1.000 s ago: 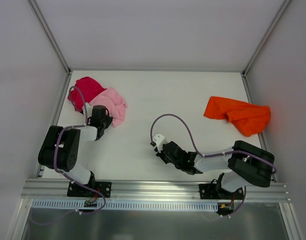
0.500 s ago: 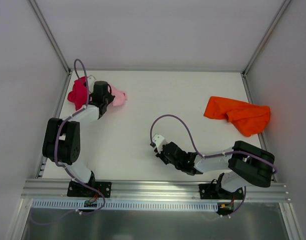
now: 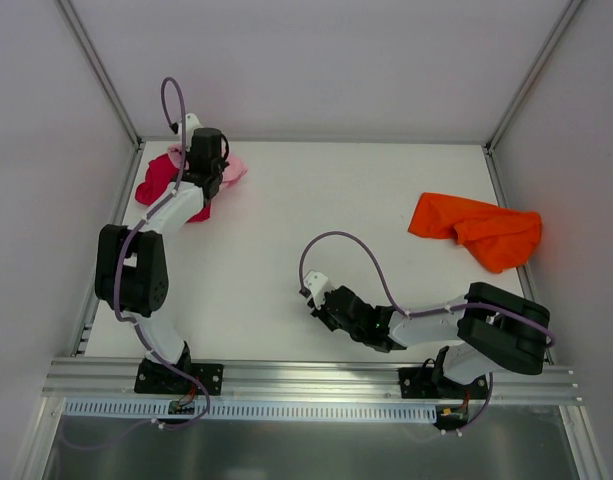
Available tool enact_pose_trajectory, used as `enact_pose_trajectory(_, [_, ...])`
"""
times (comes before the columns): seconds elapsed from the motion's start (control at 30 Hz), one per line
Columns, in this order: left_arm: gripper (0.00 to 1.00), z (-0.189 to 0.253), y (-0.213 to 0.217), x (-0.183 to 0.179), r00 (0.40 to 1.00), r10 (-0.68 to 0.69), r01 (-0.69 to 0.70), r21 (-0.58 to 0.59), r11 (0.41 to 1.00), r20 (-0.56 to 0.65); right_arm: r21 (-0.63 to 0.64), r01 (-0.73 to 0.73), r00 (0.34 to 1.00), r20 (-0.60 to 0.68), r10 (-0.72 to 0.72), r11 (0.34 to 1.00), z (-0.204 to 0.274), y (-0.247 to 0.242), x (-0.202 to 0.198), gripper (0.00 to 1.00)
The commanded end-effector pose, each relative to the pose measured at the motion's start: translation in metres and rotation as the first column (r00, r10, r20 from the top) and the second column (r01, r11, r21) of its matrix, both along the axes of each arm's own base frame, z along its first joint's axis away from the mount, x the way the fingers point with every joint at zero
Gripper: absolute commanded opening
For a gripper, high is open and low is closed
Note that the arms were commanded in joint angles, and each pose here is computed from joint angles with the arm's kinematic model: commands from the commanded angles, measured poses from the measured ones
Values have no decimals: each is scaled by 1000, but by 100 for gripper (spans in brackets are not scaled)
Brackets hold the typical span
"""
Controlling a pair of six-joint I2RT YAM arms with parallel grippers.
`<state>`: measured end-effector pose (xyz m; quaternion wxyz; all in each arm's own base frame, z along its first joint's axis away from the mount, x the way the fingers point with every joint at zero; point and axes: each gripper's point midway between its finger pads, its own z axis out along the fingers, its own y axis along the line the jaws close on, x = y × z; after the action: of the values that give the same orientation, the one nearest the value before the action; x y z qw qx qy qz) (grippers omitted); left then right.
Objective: Fold and stack the t-shirts
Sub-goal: Put the neatly folded tshirt into the corner of the board with the left arm
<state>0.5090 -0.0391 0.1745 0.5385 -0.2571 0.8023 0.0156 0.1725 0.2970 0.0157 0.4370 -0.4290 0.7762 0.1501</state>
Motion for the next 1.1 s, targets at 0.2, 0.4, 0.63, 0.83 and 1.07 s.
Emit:
enact_pose_trajectory(0.2, [0, 88, 57, 11, 971, 179, -204, 168, 964, 156, -46, -26, 999, -33, 24, 999, -16, -8, -13, 15])
enact_pose_trajectory(0.4, [0, 119, 93, 16, 953, 236, -275, 224, 935, 188, -56, -31, 999, -38, 29, 998, -20, -8, -15, 15])
enact_pose_trajectory(0.63, [0, 165, 119, 10, 905, 320, -387, 229, 893, 280, -76, -41, 998, -44, 38, 996, -25, -6, -17, 15])
enact_pose_trajectory(0.83, [0, 180, 133, 3, 873, 365, -455, 271, 848, 324, -89, -46, 998, -47, 42, 995, -30, -8, -19, 15])
enact_pose_trajectory(1.07, [0, 95, 131, -2, 898, 391, -433, 248, 866, 203, -88, -47, 998, -43, 44, 995, -28, -7, -19, 14])
